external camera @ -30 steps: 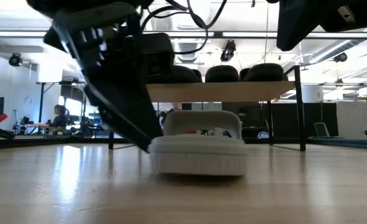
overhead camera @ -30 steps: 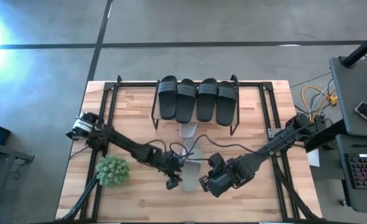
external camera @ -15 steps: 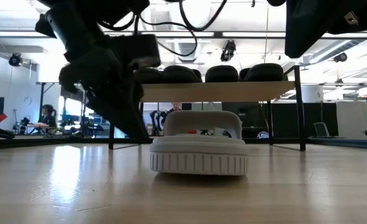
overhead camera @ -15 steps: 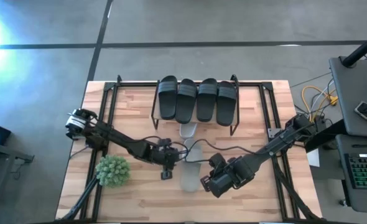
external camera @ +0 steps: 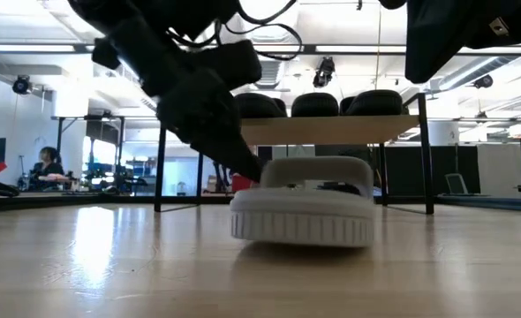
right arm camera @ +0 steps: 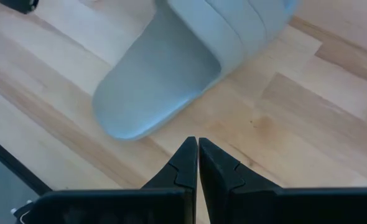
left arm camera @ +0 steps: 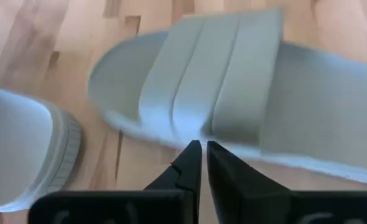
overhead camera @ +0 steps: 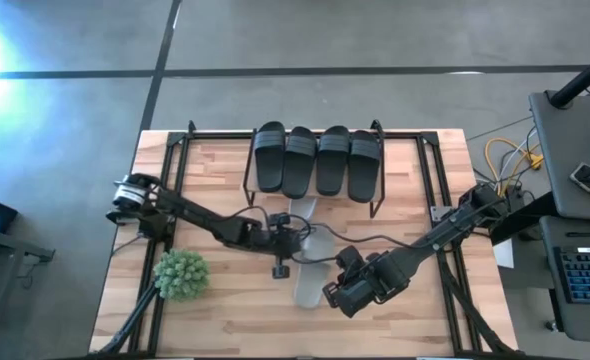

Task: Pick and place slides into the shelf
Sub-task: Put the right gray slipper under the shelf

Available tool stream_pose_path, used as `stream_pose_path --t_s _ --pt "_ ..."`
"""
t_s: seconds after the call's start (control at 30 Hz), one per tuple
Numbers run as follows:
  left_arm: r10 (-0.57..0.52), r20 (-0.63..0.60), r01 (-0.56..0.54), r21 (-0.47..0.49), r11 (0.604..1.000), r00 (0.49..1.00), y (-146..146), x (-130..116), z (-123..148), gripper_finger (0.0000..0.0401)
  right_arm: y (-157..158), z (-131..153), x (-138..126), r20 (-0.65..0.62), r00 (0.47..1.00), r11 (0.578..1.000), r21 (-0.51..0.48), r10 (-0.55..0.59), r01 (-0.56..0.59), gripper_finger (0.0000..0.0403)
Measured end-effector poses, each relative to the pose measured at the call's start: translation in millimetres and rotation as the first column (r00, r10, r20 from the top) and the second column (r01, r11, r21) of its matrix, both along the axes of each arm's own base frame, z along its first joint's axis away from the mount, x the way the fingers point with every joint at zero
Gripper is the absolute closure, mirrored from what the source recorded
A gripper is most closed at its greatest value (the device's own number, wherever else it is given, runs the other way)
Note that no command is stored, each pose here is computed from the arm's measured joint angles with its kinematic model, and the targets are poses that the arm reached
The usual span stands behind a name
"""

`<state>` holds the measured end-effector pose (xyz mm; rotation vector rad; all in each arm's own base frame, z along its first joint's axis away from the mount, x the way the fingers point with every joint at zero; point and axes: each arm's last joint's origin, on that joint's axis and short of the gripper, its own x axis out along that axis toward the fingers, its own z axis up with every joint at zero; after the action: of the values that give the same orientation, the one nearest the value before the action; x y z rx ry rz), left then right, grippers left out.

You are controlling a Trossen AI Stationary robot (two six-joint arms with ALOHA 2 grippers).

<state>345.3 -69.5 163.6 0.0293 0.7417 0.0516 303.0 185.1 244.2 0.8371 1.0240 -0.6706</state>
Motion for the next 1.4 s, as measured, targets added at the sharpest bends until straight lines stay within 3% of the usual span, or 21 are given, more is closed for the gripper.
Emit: stream_pose_path --t_s 0.27,0.47,0.7,0.97,1.27,1.4 --pt "0.006 -0.014 -0.006 -0.012 1.000 1.000 3 2 -2 0.0389 3 0 -3 -0.009 1.000 1.000 -0.003 0.007 -0.007 0.0394" --pt "-0.022 -0.137 0.009 -0.094 0.996 0.990 -6 -10 -12 0.0389 15 1 -5 0.014 0.999 0.998 0.060 0.033 -0.034 0.0394" --pt "-0.127 -0.052 0.119 -0.139 0.983 0.991 -35 -6 -17 0.0389 23 1 -10 0.042 0.999 0.998 0.066 -0.014 0.011 0.0394" --pt "-0.104 -0.060 0.096 -0.136 0.986 0.993 -34 13 -36 0.0389 25 2 -9 0.067 0.997 0.996 0.083 -0.023 0.018 0.0394" --pt "-0.085 -0.023 0.081 -0.129 0.988 0.996 -31 13 -14 0.0389 40 7 -6 0.153 0.988 0.986 0.167 -0.010 -0.015 0.0394" --pt "-0.089 -0.113 0.077 -0.107 0.991 0.990 -30 -3 -1 0.0389 45 6 -4 0.164 0.985 0.973 0.233 -0.046 0.007 0.0394"
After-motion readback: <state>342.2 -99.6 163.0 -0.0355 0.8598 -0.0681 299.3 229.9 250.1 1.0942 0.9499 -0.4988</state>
